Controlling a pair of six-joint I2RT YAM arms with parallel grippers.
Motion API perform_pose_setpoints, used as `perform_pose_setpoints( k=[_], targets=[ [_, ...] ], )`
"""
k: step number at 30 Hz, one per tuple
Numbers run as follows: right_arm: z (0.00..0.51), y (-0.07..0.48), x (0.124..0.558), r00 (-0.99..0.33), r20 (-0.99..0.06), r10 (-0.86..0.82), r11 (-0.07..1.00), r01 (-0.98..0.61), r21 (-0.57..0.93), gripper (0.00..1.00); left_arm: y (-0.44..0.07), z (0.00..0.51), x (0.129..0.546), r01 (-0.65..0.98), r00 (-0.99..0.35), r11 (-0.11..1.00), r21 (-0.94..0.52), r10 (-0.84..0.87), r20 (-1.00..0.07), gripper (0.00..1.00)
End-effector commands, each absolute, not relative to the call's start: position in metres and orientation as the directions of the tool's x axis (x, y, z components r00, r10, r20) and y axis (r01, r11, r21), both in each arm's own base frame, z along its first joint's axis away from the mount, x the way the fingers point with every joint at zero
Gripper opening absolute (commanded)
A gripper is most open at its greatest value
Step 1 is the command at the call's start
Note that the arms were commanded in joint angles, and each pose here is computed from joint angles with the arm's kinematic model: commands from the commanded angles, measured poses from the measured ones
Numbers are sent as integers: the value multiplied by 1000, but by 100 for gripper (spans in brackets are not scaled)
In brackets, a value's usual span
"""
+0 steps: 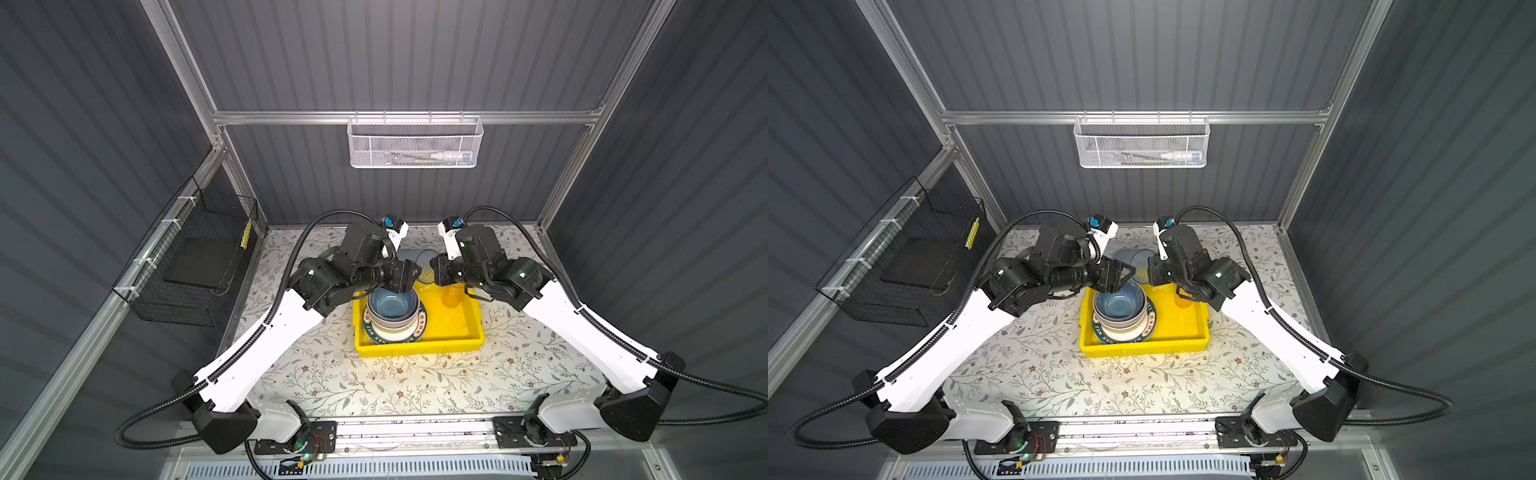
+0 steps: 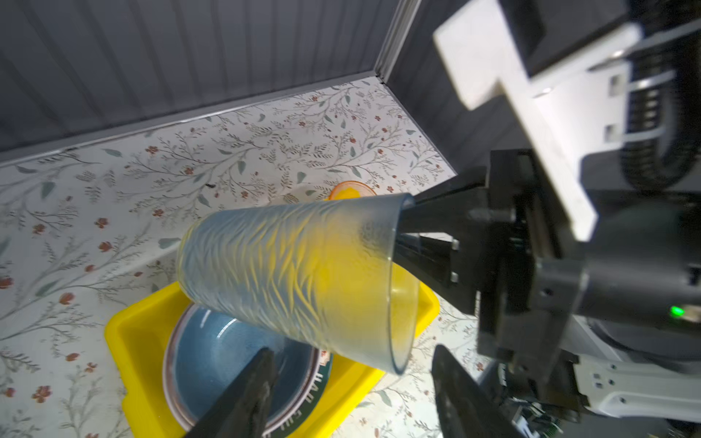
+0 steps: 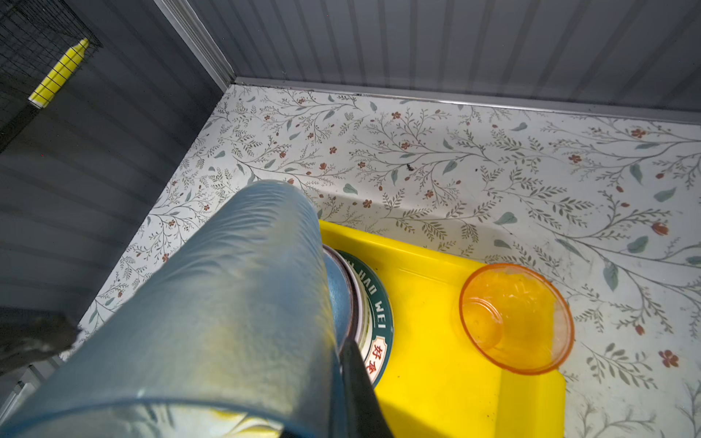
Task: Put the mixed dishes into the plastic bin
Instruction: 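Lower the blue cup upright into the bin beside the pink cup with the right gripper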
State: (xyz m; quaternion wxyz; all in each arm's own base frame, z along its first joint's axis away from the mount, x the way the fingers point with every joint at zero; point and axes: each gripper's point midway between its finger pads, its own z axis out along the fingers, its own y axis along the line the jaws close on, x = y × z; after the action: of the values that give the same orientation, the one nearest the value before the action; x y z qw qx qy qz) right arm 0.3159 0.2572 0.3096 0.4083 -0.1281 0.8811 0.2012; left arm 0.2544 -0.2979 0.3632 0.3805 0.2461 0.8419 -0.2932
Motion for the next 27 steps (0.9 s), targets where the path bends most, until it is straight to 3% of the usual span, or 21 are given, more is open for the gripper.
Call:
perform_pose_setpoints(
  k=[1, 6, 14, 20, 22, 27],
  targets=[
    [314, 249, 311, -626, -779, -36, 888, -378, 262, 0, -303, 376, 234, 706, -564, 617, -347, 194, -803, 73],
    [303, 234, 299, -643, -764, -53, 902, -359, 240, 0, -290, 374, 233, 691, -554, 646, -324, 187, -811, 77],
    [294, 205, 271, -682, -721, -121, 920, -351, 177, 0, -231, 345, 271, 436, -554, 891, -123, 158, -817, 79],
    [259, 173, 249, -751, -643, -151, 953, -283, 106, 0, -213, 320, 285, 361, -586, 931, -56, 180, -790, 84],
    [248, 168, 242, -773, -615, -152, 958, -269, 101, 0, -201, 312, 295, 327, -600, 942, -70, 149, -786, 89],
    [225, 155, 232, -817, -555, -156, 970, -233, 70, 1, -169, 278, 312, 268, -655, 958, -103, 103, -749, 91]
  ],
)
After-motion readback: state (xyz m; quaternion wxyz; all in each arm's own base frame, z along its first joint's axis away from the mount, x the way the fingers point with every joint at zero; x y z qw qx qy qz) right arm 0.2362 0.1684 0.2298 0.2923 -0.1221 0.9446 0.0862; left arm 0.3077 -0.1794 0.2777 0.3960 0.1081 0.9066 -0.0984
